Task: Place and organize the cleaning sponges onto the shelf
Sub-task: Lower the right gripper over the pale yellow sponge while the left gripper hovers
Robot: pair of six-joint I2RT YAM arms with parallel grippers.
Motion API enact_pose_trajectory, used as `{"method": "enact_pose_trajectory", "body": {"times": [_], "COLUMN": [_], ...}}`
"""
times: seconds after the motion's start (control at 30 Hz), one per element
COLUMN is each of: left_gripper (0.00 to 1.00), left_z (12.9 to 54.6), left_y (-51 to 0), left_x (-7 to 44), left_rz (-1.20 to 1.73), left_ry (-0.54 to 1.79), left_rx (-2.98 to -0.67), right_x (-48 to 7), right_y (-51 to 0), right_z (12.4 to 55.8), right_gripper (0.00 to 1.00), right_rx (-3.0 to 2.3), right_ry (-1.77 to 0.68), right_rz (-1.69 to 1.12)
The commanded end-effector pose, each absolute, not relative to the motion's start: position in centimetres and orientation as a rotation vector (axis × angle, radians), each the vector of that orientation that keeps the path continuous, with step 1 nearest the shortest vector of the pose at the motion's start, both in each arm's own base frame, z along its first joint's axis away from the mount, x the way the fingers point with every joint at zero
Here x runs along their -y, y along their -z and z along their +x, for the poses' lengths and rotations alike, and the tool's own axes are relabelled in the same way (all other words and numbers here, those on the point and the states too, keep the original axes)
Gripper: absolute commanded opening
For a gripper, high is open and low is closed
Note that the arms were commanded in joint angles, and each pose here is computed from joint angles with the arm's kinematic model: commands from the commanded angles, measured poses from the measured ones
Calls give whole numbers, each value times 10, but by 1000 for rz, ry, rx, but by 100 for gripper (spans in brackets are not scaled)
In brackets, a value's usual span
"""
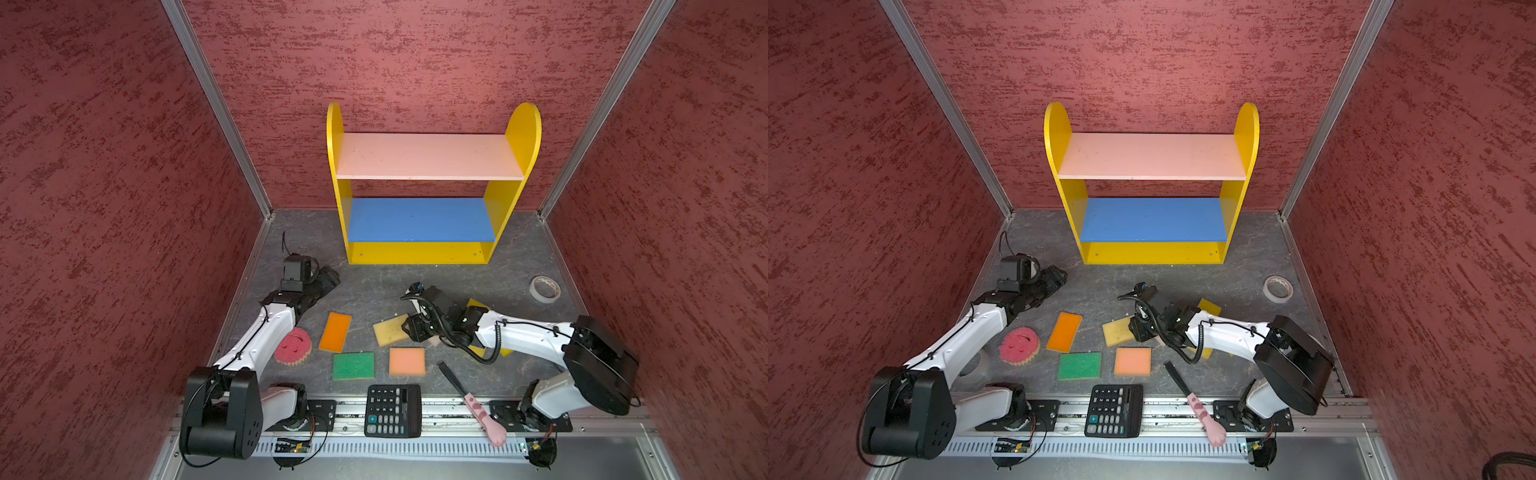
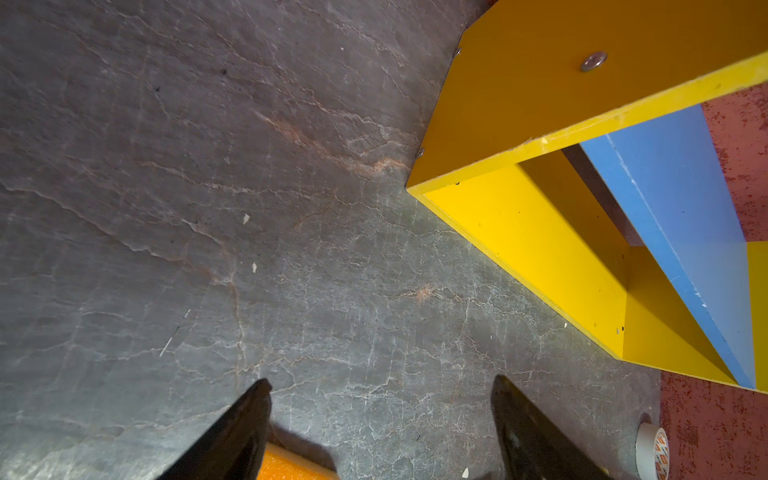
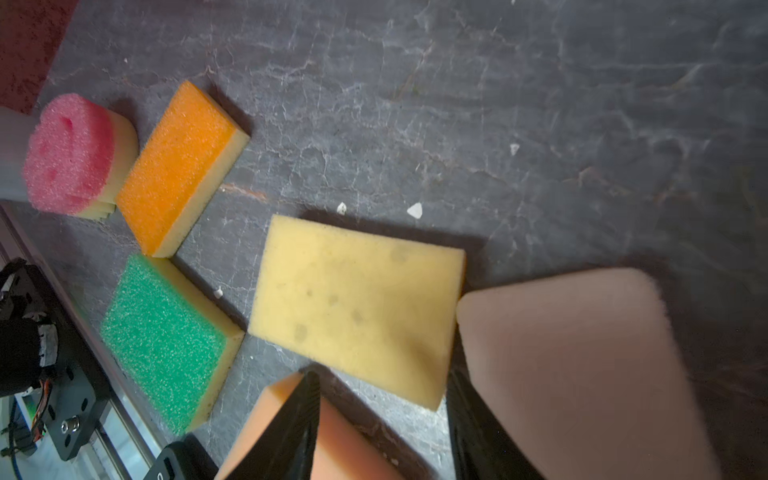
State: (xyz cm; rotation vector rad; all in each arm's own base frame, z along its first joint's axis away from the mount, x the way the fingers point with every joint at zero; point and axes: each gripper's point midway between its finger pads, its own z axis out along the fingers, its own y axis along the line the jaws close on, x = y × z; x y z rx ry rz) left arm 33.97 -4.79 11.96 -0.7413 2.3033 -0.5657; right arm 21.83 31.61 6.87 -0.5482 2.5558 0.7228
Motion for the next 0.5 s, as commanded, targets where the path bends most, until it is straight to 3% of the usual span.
{"method": "enact_pose_trajectory", "body": {"times": [0.0, 0.23, 0.47], "left_gripper": [84, 83, 85], "left_z": [345, 351, 357], "left_y": [-116, -97, -89], "left_x": [48, 62, 71], "left_rz": [-743, -726, -718], "left_ry": [569, 617, 635], "left_rx": [-2292, -2348, -2374], "right_x": [-318, -327, -369], "right_y": [-49, -34, -52], "right_z": [200, 215, 291], "right_gripper": [50, 52, 52], "right_rx": [-2664, -2684, -2541], "right_ry": [-772, -722, -749], "right_rz": [-536, -539, -542]}}
